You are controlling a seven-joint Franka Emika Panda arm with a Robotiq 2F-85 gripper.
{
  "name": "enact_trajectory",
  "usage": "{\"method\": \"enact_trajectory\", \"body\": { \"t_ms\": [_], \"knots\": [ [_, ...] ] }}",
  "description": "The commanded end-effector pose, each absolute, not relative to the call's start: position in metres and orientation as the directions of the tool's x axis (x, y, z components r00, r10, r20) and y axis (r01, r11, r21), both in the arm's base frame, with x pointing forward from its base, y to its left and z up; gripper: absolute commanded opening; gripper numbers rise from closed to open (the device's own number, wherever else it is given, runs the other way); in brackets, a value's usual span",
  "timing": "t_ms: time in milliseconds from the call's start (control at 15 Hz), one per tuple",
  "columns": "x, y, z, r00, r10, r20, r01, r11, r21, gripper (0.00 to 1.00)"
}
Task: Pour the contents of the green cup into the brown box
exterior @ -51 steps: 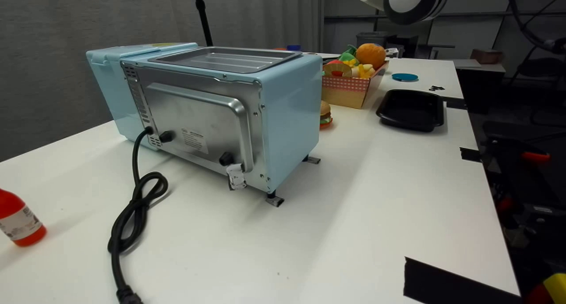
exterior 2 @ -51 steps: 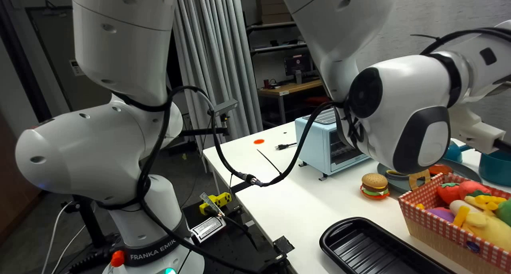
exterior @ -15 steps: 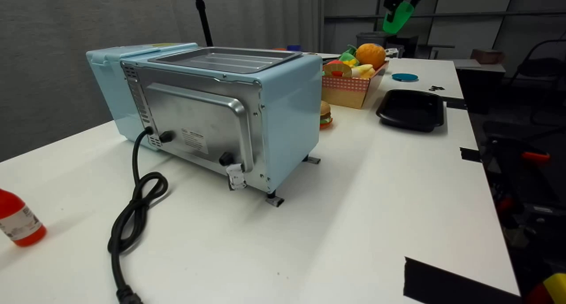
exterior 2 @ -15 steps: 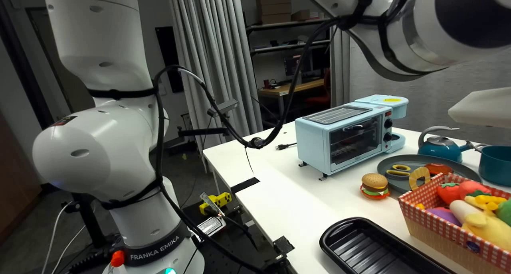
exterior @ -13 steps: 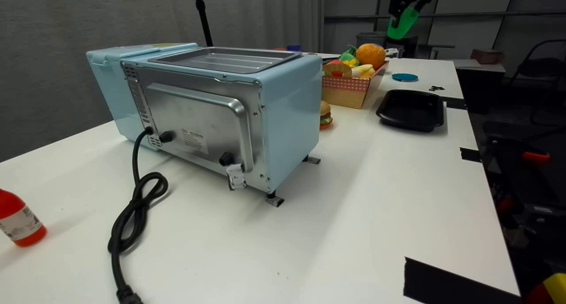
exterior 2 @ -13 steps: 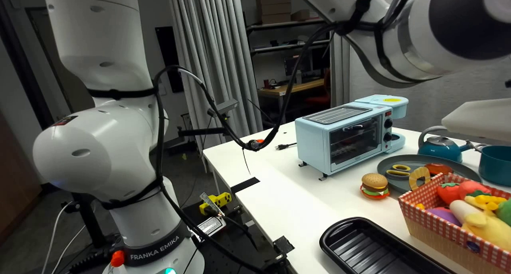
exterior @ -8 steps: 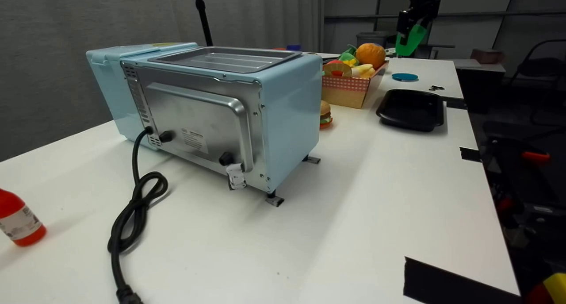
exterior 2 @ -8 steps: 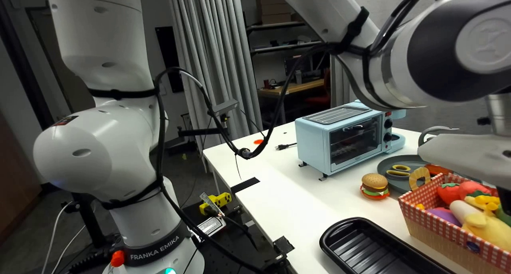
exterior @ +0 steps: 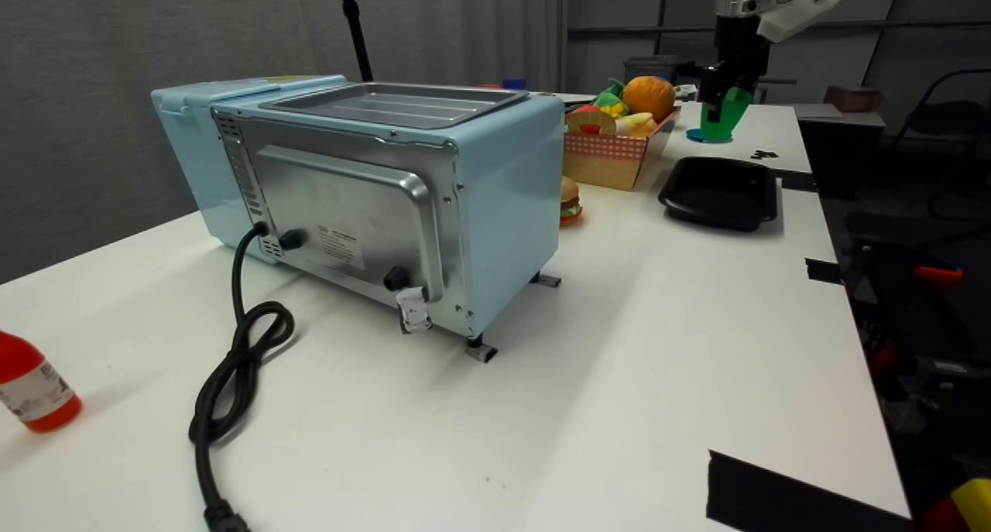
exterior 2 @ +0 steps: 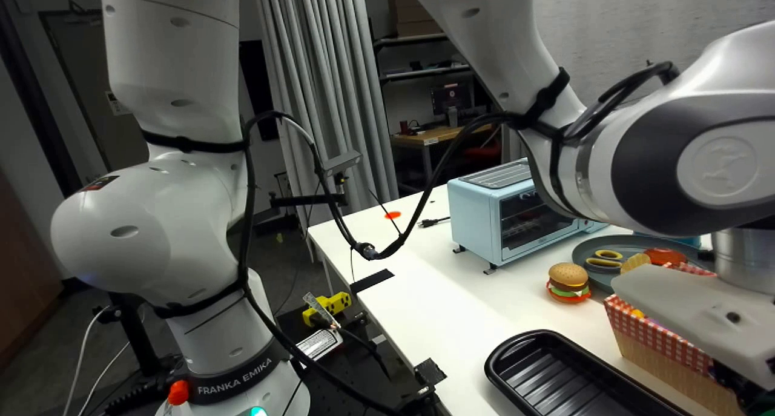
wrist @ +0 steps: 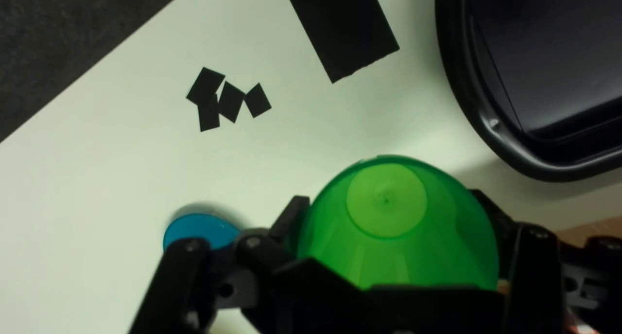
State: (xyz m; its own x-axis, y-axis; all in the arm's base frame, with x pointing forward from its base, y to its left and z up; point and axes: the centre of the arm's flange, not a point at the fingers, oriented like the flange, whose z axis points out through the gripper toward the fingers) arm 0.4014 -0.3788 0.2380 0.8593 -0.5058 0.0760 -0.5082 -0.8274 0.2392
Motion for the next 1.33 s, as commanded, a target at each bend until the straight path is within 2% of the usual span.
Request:
{"method": "enact_trajectory", "body": {
  "t_ms": [0,400,467,533,600,667,1267],
  "knots": [
    [0.413,-0.384,0.209,0.865,-0.501,0.021,-0.492,-0.84,0.229,0.56],
    [0.429,-0.386,0.181,0.854,-0.52,-0.019,-0.504,-0.836,0.219,0.56],
    [0.432,-0.387,0.184,0.855,-0.519,-0.013,-0.504,-0.836,0.219,0.81],
    [0.434,-0.387,0.186,0.857,-0.516,-0.008,-0.502,-0.837,0.217,0.96],
    [0.436,-0.387,0.188,0.86,-0.511,-0.003,-0.498,-0.839,0.217,0.95],
    [0.437,-0.387,0.19,0.862,-0.507,0.002,-0.496,-0.841,0.218,1.0],
    [0.434,-0.384,0.232,0.888,-0.459,0.042,-0.457,-0.866,0.202,1.0]
  ]
}}
